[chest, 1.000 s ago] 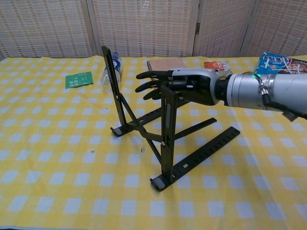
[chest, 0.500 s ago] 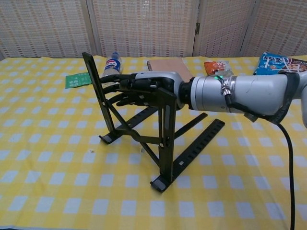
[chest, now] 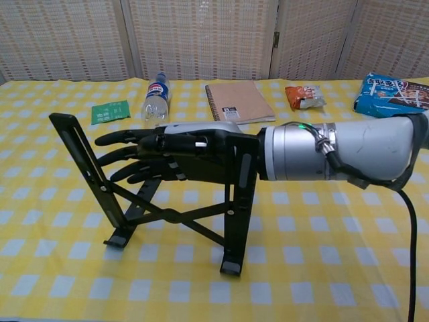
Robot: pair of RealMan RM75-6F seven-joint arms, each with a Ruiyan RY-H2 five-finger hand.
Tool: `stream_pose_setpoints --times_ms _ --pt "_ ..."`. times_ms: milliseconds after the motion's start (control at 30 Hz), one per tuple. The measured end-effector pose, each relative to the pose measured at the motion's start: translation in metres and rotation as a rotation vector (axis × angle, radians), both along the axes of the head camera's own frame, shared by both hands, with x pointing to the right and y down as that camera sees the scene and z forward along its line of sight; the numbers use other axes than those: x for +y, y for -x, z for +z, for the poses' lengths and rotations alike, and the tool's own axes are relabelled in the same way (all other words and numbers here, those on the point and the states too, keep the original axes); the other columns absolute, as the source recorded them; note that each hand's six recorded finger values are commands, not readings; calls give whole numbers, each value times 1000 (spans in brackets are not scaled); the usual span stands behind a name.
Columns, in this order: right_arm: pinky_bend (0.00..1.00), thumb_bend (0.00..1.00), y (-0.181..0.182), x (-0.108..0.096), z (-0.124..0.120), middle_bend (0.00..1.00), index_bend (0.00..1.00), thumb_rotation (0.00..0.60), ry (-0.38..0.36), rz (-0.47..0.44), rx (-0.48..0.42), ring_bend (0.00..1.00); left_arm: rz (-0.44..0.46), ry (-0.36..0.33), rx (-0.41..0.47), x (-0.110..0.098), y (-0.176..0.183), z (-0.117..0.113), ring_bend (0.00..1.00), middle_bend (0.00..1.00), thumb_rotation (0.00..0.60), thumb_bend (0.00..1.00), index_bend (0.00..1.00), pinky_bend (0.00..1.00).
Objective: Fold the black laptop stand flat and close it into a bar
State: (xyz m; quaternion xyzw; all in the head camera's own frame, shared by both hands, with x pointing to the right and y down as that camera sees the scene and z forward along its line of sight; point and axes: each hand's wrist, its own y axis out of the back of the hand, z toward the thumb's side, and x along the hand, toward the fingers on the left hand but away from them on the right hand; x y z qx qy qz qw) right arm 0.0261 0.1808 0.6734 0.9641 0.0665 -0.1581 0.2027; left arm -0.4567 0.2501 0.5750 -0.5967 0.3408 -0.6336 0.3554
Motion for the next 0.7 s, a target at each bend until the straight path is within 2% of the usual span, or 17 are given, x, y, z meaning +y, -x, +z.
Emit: stream_pose_setpoints --times_ms 100,233,467,700 --pt "0 806 -3 6 -7 98 0 286 2 -30 -22 116 4 0 0 0 -1 0 18 39 600 91 100 0" --pt "0 807 -7 2 -10 98 0 285 -38 -25 -26 116 7 -2 1 -1 -2 0 19 38 600 91 100 0" --pt "0 806 -30 -20 -22 99 0 283 -113 62 -24 116 10 -3 3 -1 -3 0 18 38 600 91 100 0" --pt "0 806 -79 -27 -31 104 0 283 -112 158 12 115 11 -3 4 -1 -3 1 18 38 600 91 100 0"
